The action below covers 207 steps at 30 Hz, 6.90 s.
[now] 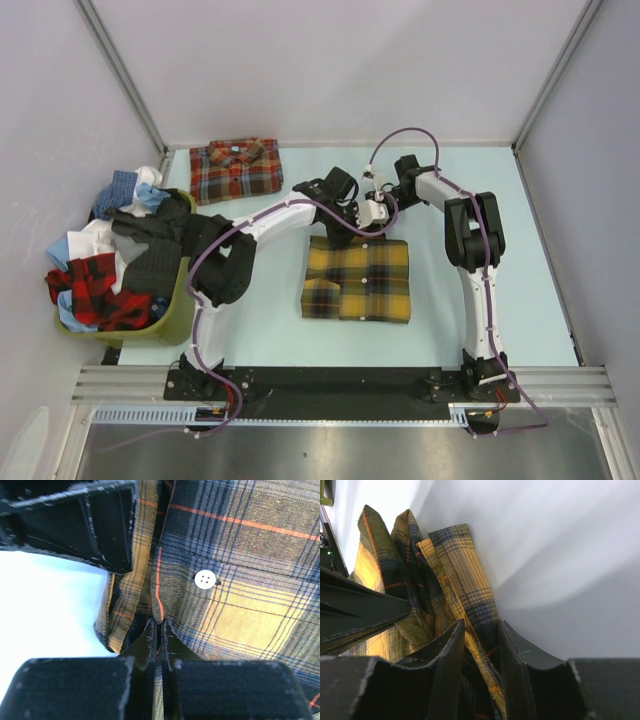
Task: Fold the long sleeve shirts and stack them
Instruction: Fold the shirt
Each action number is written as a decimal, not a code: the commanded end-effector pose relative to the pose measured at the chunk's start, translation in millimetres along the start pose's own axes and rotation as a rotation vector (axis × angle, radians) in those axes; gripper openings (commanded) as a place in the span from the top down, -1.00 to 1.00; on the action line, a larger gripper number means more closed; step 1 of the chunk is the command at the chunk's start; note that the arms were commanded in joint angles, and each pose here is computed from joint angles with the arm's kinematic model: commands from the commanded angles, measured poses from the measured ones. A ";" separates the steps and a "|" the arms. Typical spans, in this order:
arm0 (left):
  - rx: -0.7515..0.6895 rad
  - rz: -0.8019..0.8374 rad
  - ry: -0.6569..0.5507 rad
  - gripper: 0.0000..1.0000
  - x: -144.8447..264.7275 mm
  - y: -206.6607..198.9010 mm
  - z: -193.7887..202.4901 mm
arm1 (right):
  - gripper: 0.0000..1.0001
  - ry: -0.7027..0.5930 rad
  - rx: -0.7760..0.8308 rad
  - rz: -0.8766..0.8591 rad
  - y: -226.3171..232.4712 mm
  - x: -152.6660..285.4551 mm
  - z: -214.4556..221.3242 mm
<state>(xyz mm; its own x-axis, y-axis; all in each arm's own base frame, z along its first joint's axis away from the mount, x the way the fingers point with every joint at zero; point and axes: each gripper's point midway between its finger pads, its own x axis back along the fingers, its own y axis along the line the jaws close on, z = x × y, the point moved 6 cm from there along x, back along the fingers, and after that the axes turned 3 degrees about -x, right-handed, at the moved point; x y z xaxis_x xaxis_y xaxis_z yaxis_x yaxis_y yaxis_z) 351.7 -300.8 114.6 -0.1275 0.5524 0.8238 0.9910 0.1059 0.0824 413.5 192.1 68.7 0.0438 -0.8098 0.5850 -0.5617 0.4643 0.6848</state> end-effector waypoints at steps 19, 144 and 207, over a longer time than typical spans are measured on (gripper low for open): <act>-0.077 -0.198 -0.053 1.00 -6.0 52.3 -22.9 | 0.25 -0.079 0.035 0.072 -24.0 25.5 -27.4; 1.055 0.498 -0.653 -0.99 67.5 -5.9 -14.3 | -1.00 -0.429 -0.553 -0.355 88.4 78.6 -0.1; 1.104 -0.024 -0.435 -0.76 148.8 -35.4 111.3 | -0.20 0.158 0.761 0.312 176.7 -16.3 157.0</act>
<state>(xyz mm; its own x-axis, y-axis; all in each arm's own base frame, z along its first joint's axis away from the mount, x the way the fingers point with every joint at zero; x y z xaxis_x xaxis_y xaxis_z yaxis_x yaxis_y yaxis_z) 266.4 -123.5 143.8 -0.3447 0.6797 0.6475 0.2496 0.7313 -0.6347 171.6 265.3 95.0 -0.1322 -0.5879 0.7981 -0.9812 0.1920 -0.0211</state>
